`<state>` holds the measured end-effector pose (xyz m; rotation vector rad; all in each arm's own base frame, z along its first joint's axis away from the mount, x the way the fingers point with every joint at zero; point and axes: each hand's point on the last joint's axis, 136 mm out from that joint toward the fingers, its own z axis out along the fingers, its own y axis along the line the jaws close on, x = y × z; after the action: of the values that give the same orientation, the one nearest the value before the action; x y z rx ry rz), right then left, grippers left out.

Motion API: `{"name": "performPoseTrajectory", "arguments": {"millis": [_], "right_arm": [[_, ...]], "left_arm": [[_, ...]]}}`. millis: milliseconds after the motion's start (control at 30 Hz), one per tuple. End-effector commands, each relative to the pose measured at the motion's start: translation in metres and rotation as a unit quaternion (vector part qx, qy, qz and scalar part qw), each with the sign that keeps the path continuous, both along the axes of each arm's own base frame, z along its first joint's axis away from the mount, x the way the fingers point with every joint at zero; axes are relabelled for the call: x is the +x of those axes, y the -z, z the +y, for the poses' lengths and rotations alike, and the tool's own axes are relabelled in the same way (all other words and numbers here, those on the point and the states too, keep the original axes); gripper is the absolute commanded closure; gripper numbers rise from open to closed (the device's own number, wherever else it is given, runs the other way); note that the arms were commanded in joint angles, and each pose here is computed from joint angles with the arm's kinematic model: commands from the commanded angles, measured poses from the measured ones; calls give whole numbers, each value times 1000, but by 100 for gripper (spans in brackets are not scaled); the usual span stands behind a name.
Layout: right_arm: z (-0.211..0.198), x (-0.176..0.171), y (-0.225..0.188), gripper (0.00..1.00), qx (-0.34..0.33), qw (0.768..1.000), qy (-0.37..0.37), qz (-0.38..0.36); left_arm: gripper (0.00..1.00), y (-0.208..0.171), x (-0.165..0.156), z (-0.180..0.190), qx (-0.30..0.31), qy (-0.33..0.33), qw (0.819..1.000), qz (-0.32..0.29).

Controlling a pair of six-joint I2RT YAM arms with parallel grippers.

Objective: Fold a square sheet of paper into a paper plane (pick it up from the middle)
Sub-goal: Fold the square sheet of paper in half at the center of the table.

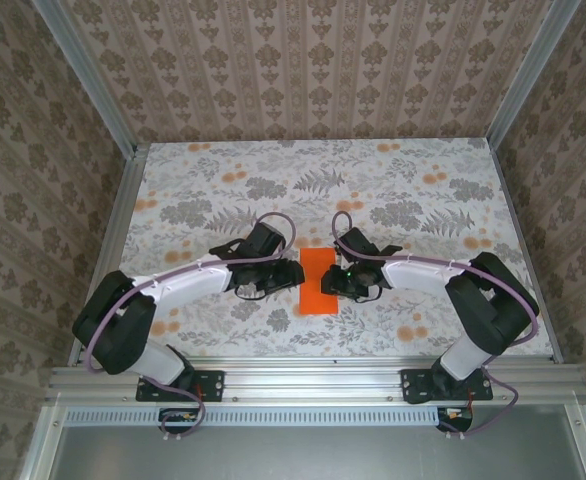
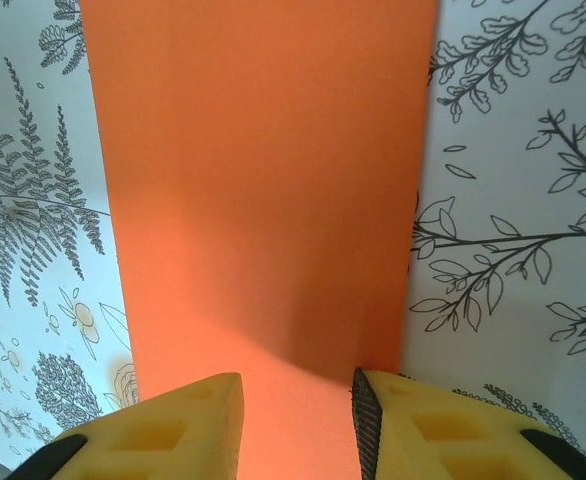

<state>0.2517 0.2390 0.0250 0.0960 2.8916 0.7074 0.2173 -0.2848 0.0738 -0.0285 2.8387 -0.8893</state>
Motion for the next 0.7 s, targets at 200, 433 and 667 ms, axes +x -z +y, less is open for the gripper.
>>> {"name": "performPoseTrajectory", "arguments": {"millis": [200,433,667], "right_arm": [[-5,2,-4,63,-12,1000,3,-3],[-7,0,4,63,-19,1000,5,4],[-16,-5,10,62,-34,999,12,8]], "left_arm": [[52,10,-4,-2,-4,0,1000,21],[52,13,-5,-6,-5,6,1000,27],[53,17,-9,-9,-3,12,999,33]]}}
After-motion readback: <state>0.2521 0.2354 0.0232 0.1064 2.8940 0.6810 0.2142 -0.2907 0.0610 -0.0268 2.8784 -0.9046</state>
